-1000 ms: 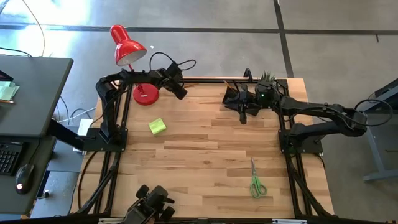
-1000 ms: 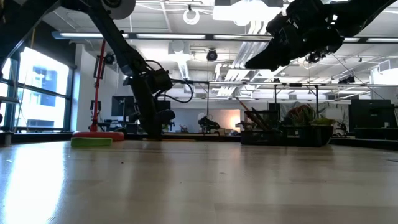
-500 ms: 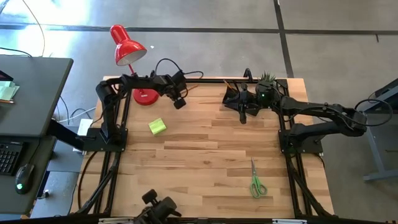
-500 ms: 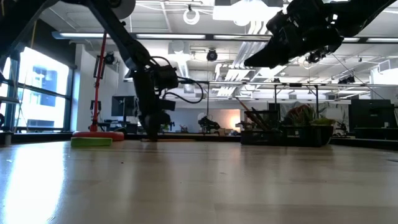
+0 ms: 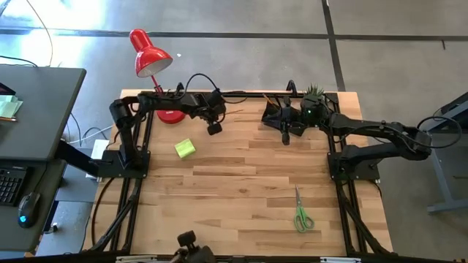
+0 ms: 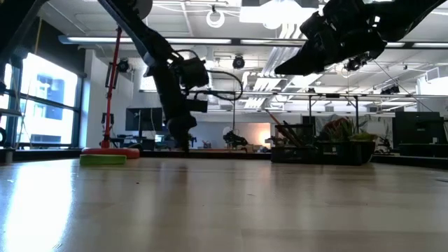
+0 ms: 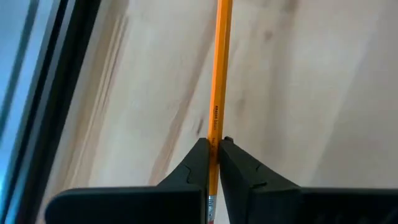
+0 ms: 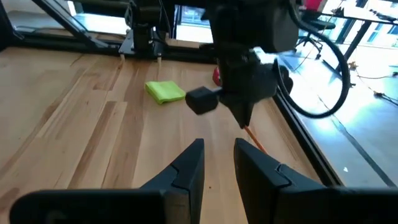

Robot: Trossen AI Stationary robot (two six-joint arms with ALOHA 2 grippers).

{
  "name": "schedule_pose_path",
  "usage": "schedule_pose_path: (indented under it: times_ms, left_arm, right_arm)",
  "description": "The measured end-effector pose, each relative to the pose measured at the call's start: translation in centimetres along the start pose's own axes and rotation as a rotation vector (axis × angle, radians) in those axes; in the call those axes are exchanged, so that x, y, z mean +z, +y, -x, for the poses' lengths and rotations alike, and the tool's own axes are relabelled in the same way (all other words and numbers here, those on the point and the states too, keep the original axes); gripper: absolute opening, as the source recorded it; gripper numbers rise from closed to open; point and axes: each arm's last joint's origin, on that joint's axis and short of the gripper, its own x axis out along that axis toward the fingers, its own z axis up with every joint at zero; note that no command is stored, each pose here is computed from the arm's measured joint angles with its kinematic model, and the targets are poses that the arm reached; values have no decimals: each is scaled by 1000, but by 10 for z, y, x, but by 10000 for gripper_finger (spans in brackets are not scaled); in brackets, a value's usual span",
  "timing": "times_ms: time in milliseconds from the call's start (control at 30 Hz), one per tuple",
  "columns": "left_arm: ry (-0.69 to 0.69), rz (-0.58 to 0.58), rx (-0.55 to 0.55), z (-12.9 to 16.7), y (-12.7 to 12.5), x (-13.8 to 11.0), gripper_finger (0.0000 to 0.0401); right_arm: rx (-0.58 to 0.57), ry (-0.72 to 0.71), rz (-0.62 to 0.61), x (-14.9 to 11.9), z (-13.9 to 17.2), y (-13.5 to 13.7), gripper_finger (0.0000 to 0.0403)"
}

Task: Pick and place office supplies into organizer
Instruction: Put the yellow pencil into the black desk organizer

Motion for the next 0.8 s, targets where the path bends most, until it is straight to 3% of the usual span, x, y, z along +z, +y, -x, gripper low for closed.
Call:
schedule_pose_path:
  times_ms: [200,333,500,600,800]
  left_arm:
    - [-58,-119,27,22,-28,15,7]
    - [-64,-22,24,45,-32,34,6]
    - [-84,102,-5,67,-37,50,4]
    - [-116,93,-47,73,-49,56,4]
    - [-245,50,-159,80,-69,69,2]
  right_arm:
    - [-5,44,68,-2,-2,8,78]
    - [-52,118,279,-1,-11,31,78]
    - [-210,222,592,-2,-29,60,78]
    - [-301,233,698,-3,-43,69,79]
    - [-329,298,864,-24,-72,75,105]
